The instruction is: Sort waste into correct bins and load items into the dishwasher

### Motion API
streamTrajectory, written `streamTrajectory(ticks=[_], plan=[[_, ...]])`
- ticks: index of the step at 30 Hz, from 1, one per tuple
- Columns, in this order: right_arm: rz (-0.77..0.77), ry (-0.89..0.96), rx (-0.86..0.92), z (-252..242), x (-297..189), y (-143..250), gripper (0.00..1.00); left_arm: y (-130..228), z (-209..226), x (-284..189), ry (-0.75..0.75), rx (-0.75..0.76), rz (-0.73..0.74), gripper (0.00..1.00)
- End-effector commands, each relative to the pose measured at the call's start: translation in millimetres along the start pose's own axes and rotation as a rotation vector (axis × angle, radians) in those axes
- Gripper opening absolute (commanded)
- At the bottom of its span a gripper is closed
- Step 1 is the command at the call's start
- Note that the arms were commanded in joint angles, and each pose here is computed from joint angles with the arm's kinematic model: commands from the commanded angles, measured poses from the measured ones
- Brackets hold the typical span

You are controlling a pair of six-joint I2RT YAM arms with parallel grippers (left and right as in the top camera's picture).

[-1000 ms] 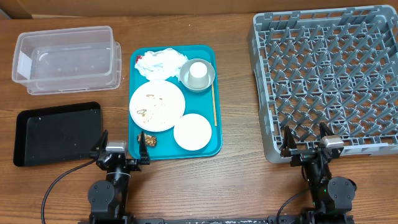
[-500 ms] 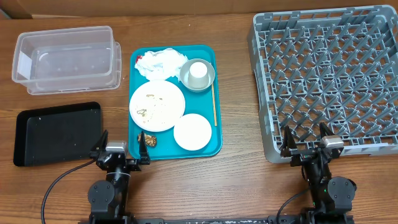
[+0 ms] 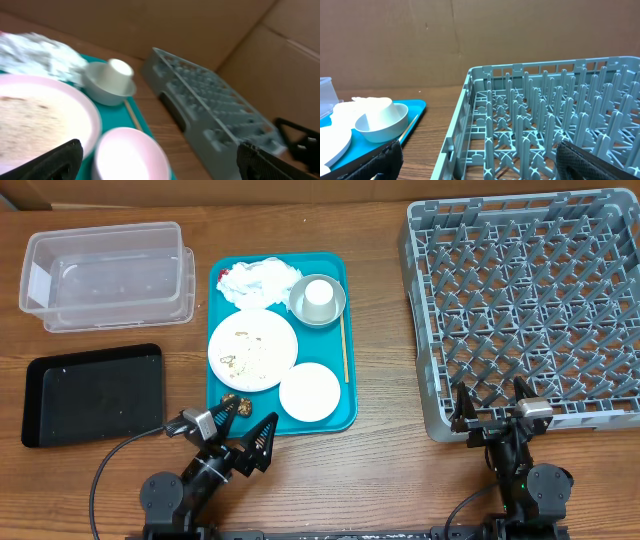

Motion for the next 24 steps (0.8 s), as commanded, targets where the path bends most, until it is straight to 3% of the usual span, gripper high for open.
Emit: streamTrajectory(ticks=[1,8,13,17,24], plan=[[-0.005,0.01,-0.008,-2,0,2,1.0,-1,-16,-2,0.142,-0.096,0.029,1.0],[-0.006,0.01,-0.008,-2,0,2,1.0,-32,-42,-9,0.273,-0.047,-0.083,1.0],[-0.005,0.01,-0.008,-2,0,2,1.0,-58,-63,-17,0.279,0.031,-0.086,1.0],[-0.006,0.01,-0.008,-2,0,2,1.0,-77,-70,-16,0.192,0.093,0.032,1.0],[-0.005,0.01,-0.008,-2,0,2,1.0,-102,-66,7,0.09,0.085,0.409,1.0]])
Point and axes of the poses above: each gripper's point midway between its finger pads, its own x axis out along the fingers, its own z axis along the line the jaws close on, y = z × x, the point moved 7 cm from there along -x, back along the fingers, and after that the axes turned 7 degrees about x, right-handed, at the moved point
